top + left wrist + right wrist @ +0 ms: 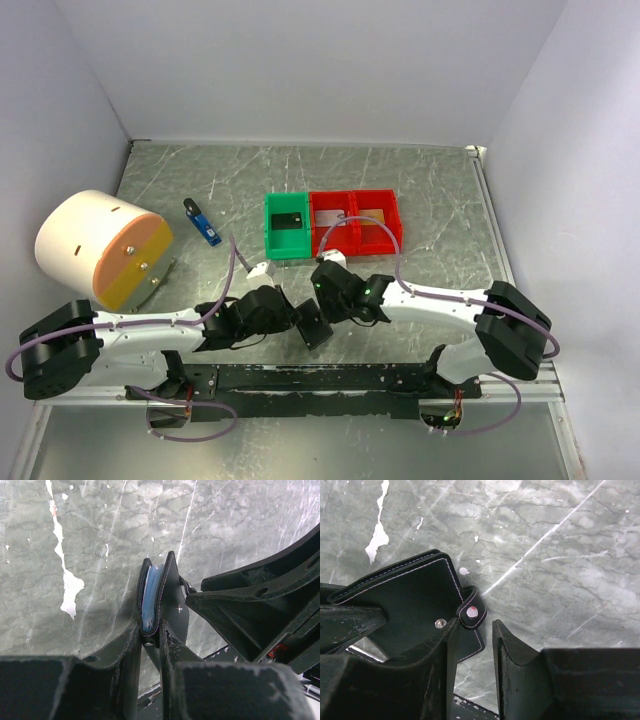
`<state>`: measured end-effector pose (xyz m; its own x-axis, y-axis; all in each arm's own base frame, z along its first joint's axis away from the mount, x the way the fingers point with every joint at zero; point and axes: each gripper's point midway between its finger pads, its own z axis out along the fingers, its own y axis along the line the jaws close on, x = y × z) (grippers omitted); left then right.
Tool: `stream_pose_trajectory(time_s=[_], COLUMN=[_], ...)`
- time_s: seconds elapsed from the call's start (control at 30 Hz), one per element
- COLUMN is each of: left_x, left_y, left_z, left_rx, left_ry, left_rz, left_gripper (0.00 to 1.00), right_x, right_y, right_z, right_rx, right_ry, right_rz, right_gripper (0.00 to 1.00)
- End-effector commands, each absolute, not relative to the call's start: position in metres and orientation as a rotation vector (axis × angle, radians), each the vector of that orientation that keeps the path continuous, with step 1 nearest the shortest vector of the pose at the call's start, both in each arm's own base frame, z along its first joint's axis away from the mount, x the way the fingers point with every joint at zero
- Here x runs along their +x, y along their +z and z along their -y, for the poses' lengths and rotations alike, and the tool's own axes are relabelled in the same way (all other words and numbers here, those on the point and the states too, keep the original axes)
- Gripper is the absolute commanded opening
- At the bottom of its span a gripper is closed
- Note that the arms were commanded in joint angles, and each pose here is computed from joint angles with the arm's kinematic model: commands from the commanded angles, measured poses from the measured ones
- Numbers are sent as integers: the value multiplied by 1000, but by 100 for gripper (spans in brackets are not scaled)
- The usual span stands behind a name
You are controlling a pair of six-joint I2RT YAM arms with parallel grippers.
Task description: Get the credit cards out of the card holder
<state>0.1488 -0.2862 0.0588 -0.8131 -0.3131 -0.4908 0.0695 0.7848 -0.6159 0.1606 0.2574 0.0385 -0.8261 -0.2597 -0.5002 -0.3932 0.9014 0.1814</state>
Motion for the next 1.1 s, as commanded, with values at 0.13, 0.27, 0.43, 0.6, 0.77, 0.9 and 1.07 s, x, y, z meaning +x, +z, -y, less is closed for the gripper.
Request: stream_pose_trajectory(time_s=[0.13, 0.27, 0.43, 0.6, 0.77, 0.9, 1.07], left_x=[142, 142, 142, 141, 142, 143, 144], left_y=[46, 46, 46, 48, 49, 51, 52], left_z=[277, 276, 274, 274, 275, 276, 278], left_rx=[-114, -116, -120, -124, -120, -115, -110], left_ry=[-766, -761, -753, -765, -762, -765, -765], left_rz=[-2435, -2439, -2438, -2434, -2431, -2431, -2427], left_gripper=[7, 7, 7, 7, 7, 7, 7], right_x=[169, 175, 186, 195, 174, 163, 161], right_y=[39, 40, 54, 59, 79, 83, 66], right_z=[-263, -255, -245, -231, -269, -283, -278], right_rx=[-518, -499, -407, -357, -560, -640, -664], right_ry=[328, 251, 218, 279, 634, 727, 637], right_rz=[-2587, -2588, -2556, -2573, -2526, -2497, -2526], right_gripper=[32, 30, 31, 32, 35, 40, 47])
